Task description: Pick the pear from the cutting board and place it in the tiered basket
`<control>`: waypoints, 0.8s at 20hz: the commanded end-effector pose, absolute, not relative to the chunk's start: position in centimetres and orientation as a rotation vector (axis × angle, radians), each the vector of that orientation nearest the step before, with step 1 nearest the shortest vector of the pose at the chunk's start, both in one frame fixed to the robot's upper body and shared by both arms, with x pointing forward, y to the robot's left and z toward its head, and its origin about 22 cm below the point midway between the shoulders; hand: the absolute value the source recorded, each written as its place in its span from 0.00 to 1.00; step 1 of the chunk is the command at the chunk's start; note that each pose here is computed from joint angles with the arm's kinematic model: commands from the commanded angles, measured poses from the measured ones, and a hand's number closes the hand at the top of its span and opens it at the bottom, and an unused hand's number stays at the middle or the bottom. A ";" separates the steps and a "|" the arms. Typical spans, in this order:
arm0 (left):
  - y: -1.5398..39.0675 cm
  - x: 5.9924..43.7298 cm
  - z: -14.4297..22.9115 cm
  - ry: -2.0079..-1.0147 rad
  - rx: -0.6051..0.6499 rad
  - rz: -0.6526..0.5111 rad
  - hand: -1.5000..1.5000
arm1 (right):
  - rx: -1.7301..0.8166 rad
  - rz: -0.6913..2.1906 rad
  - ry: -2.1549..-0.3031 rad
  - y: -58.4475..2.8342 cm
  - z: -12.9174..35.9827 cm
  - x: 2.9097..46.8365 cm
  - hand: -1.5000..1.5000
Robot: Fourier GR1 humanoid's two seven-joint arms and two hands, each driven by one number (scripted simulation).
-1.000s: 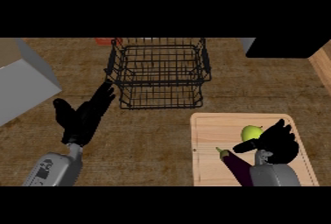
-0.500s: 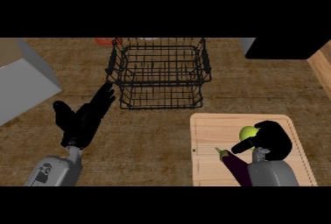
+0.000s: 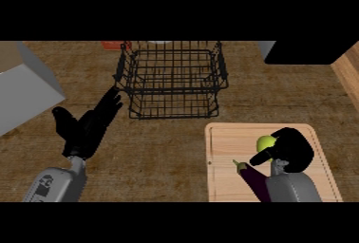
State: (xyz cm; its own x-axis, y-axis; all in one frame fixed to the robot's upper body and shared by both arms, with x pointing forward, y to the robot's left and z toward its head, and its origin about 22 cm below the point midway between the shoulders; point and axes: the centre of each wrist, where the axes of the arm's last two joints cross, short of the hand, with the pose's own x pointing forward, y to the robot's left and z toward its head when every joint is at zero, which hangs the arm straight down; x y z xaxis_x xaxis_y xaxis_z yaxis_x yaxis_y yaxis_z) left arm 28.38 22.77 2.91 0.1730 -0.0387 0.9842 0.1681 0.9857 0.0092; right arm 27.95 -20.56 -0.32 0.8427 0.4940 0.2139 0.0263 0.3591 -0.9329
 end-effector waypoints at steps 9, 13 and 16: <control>23.9 28.3 2.0 -1.382 -0.086 -0.139 0.50 | -0.946 0.738 -1.010 -10.8 3.1 18.4 1.00; 23.3 27.3 1.8 -1.397 -0.100 -0.122 0.50 | -0.905 0.554 -1.130 -11.0 9.8 16.2 1.00; 23.1 28.2 3.1 -1.369 -0.101 -0.136 0.50 | -0.893 0.459 -1.261 -11.7 13.9 13.6 1.00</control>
